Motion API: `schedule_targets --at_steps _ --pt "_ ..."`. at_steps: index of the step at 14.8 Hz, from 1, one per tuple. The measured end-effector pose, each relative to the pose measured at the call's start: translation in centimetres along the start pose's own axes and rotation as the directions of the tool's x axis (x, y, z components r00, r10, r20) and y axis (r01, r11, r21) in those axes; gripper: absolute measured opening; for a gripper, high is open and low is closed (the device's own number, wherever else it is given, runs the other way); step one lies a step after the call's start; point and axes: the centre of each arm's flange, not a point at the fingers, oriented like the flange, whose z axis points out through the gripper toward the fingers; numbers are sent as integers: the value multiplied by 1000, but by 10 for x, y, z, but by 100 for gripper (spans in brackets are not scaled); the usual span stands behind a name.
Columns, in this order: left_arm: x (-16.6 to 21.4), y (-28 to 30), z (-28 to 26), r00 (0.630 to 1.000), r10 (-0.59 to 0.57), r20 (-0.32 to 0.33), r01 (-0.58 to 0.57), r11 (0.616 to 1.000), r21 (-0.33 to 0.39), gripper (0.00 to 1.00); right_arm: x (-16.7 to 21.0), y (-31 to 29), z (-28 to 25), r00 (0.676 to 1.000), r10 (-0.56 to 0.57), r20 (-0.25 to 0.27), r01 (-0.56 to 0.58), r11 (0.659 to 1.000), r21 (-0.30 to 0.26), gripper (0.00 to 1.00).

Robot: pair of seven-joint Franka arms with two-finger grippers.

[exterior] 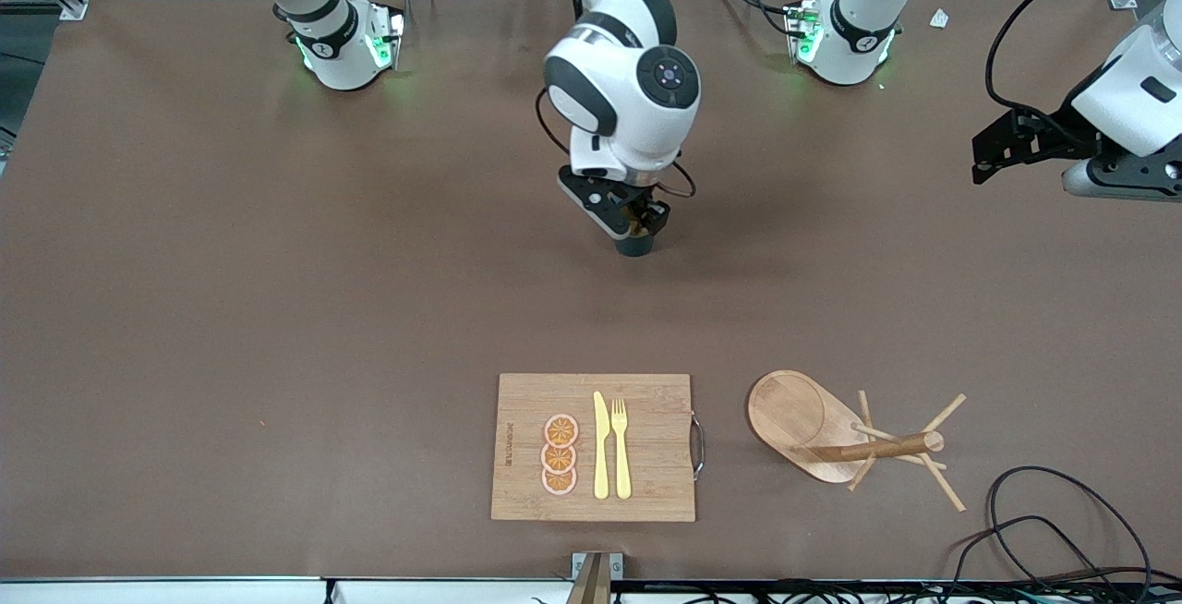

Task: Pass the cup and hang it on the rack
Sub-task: 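Lower the mug onto the table and open the right gripper, then withdraw the right gripper while the left gripper reaches toward the mug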

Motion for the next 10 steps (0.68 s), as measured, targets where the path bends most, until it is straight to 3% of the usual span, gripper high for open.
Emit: schedule_targets --at_steps 4,10 --pt "0 33 3 1000 0 0 0 999 45 100 42 13 -50 1000 0 3 0 999 51 100" --pt "15 80 31 999 -47 14 46 998 31 100 110 45 -81 992 -124 -3 124 992 20 100"
